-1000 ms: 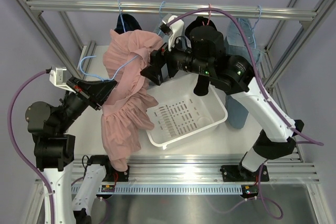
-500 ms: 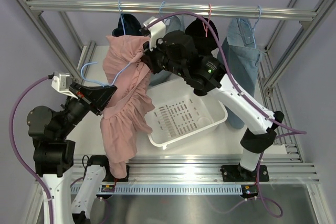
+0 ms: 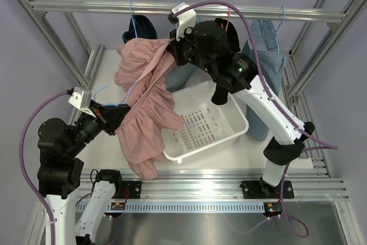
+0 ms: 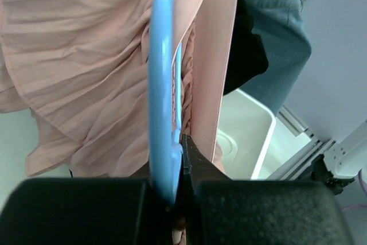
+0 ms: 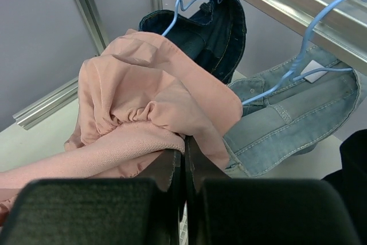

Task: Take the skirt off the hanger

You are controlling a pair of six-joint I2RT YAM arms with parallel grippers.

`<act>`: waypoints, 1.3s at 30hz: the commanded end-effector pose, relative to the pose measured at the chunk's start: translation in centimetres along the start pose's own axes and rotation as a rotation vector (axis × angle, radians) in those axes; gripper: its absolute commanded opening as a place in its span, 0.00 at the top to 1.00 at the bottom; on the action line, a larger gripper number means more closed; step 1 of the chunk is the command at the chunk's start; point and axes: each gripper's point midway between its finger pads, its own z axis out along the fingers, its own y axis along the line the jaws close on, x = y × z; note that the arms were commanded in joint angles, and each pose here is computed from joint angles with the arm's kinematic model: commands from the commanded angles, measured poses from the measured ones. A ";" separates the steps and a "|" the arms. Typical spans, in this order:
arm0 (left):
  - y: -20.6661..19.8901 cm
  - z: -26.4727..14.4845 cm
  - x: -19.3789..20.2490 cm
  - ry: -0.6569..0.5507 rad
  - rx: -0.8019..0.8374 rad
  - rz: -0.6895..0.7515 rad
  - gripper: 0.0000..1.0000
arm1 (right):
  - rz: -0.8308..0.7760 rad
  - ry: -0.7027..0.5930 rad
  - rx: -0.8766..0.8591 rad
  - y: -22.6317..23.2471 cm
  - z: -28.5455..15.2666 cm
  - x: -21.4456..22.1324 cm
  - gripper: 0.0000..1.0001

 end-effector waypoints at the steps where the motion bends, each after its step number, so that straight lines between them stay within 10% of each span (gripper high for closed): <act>1: 0.2 -1.2 2.4 0.081 -0.012 0.041 1.00 | 0.042 -0.212 0.199 -7.3 -3.4 -7.1 1.00; 17: -0.1 -0.8 5.0 0.234 0.069 0.063 1.00 | 0.166 -0.237 0.021 -5.6 -2.1 -7.9 0.96; 28: 0.1 -0.4 5.1 0.264 0.068 0.062 1.00 | 0.097 -0.233 -0.124 -3.2 -1.6 -8.0 0.65; 34: -0.9 -0.8 4.0 0.235 0.099 0.083 1.00 | 0.054 -0.201 -0.078 -4.0 -0.6 -6.7 0.94; 39: -1.5 -1.3 3.8 0.228 0.116 0.111 1.00 | 0.048 -0.178 0.068 -7.3 0.4 -5.6 0.95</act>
